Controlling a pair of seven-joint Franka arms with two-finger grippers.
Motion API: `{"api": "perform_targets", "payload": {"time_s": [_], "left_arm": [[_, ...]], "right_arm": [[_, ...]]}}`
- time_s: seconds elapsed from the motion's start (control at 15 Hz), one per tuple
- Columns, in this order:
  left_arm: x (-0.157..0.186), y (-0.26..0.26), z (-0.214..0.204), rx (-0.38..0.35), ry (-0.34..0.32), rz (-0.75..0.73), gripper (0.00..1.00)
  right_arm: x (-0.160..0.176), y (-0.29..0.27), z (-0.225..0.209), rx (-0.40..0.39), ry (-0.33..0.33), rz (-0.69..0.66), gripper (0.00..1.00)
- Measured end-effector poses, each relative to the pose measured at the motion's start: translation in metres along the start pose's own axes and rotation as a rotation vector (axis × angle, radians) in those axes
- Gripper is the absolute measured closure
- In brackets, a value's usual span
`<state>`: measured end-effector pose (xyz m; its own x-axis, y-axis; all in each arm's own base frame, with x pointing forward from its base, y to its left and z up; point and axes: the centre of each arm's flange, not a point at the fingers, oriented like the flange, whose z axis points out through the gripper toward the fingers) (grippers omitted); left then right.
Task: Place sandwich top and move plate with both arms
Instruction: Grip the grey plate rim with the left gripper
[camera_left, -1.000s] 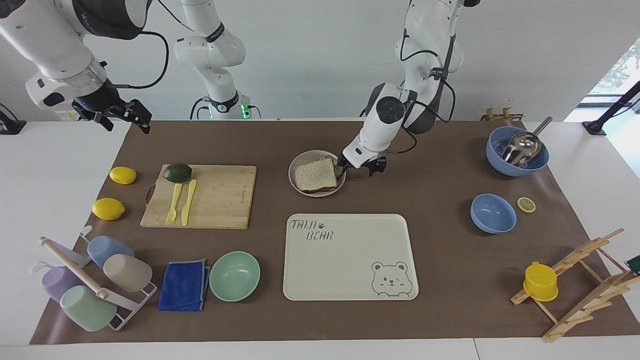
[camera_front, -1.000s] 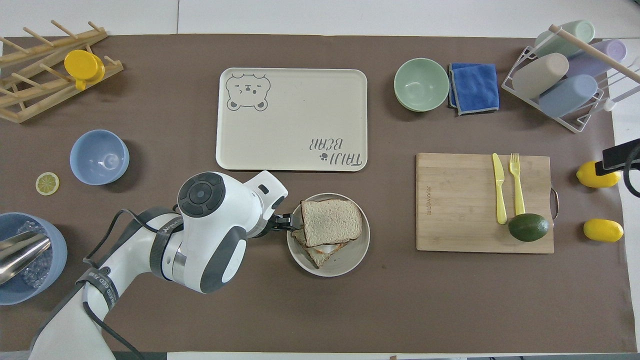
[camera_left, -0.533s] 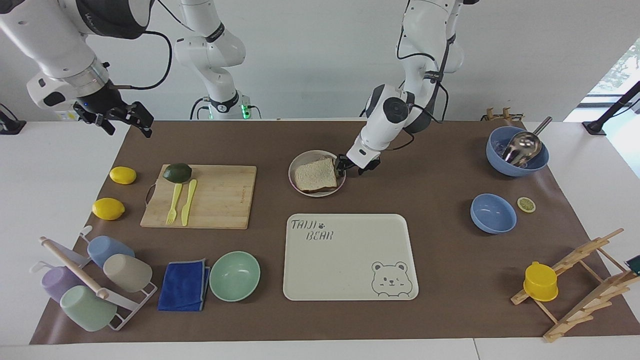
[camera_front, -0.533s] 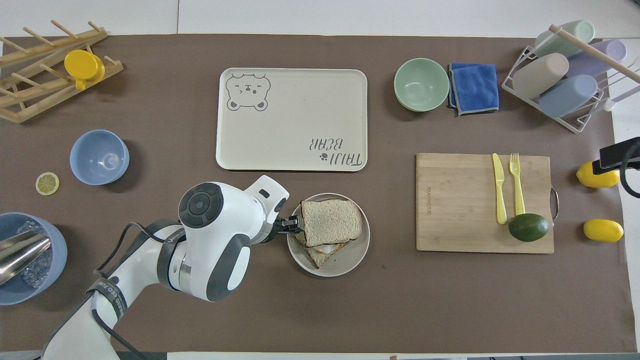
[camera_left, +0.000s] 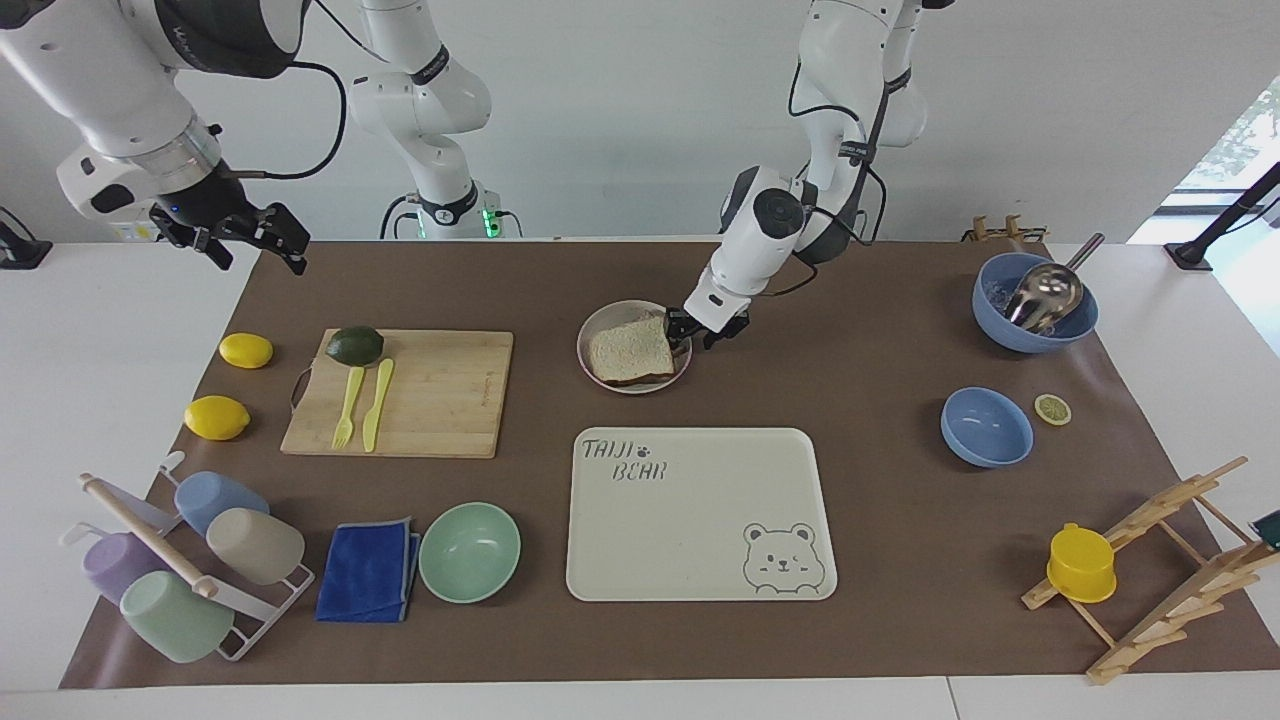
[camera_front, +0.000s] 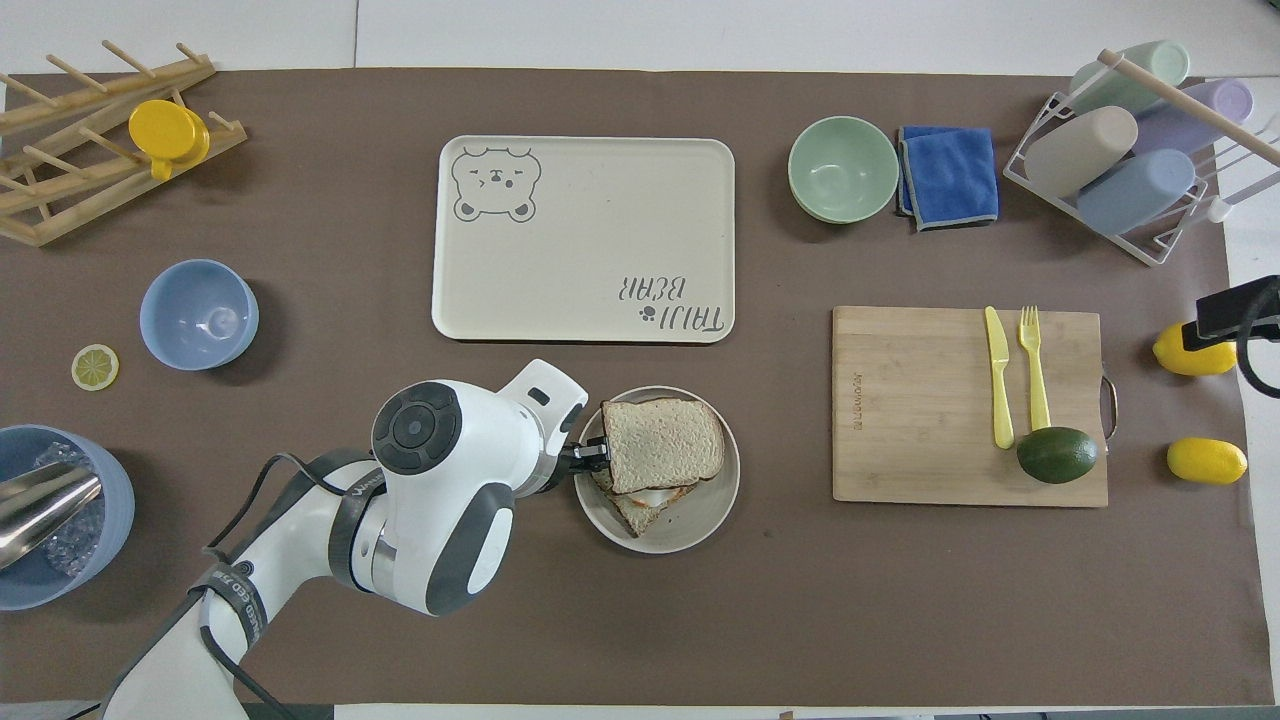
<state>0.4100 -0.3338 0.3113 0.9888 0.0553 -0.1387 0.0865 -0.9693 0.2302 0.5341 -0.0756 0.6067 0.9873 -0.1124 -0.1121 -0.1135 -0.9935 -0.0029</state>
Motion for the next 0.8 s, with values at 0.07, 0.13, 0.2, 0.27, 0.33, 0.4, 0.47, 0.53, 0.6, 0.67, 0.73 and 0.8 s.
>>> {"api": "perform_targets", "payload": {"time_s": [0.07,0.13,0.2,0.27,0.33,0.4,0.47,0.53,0.6,0.67,0.73,0.8], "left_arm": [[0.0,0.0002,-0.0001,-0.001,0.001,0.0,0.6],[0.0,0.0004,-0.0001,-0.002,0.003,0.0,0.6],[0.0001,0.0008,-0.0003,-0.003,0.005,0.0,0.64],[-0.0001,0.001,-0.0002,-0.004,0.007,0.001,0.65],[-0.0002,0.0012,-0.0001,-0.004,0.008,0.001,0.69],[-0.0002,0.0012,-0.0001,-0.005,0.009,0.0,0.69],[-0.0001,0.0013,-0.0002,-0.006,0.011,0.0,0.73],[0.0001,0.0013,-0.0003,-0.007,0.013,0.0,0.73],[0.0004,0.0014,-0.0005,-0.009,0.015,-0.001,0.78],[0.0007,0.0007,-0.0003,-0.008,0.015,-0.002,0.87],[0.0011,-0.0002,-0.0002,-0.008,0.015,-0.004,0.87],[0.001,-0.0006,0.0,-0.008,0.015,-0.004,0.93]], "right_arm": [[0.0,-0.0017,0.0,0.0,0.0,-0.003,0.0],[0.0001,-0.0032,0.0,-0.001,0.0,-0.006,0.0],[0.0001,-0.0041,0.0,-0.001,0.0,-0.008,0.0],[0.0001,-0.0047,0.0,-0.001,0.0,-0.009,0.0],[0.0001,-0.0051,0.0,-0.001,0.0,-0.009,0.0],[0.0001,-0.0053,0.0,-0.001,0.0,-0.01,0.0],[0.0001,-0.0054,0.0,-0.001,0.0,-0.01,0.0],[0.0001,-0.0053,0.0,-0.001,0.0,-0.01,0.0],[0.0,-0.0053,0.0,-0.001,-0.001,-0.01,0.0],[0.0,-0.0053,0.0,-0.001,-0.001,-0.01,0.0],[0.0,-0.0053,0.0,-0.001,-0.001,-0.01,0.0],[0.0,-0.0053,0.0,-0.001,-0.001,-0.01,0.0]]}}
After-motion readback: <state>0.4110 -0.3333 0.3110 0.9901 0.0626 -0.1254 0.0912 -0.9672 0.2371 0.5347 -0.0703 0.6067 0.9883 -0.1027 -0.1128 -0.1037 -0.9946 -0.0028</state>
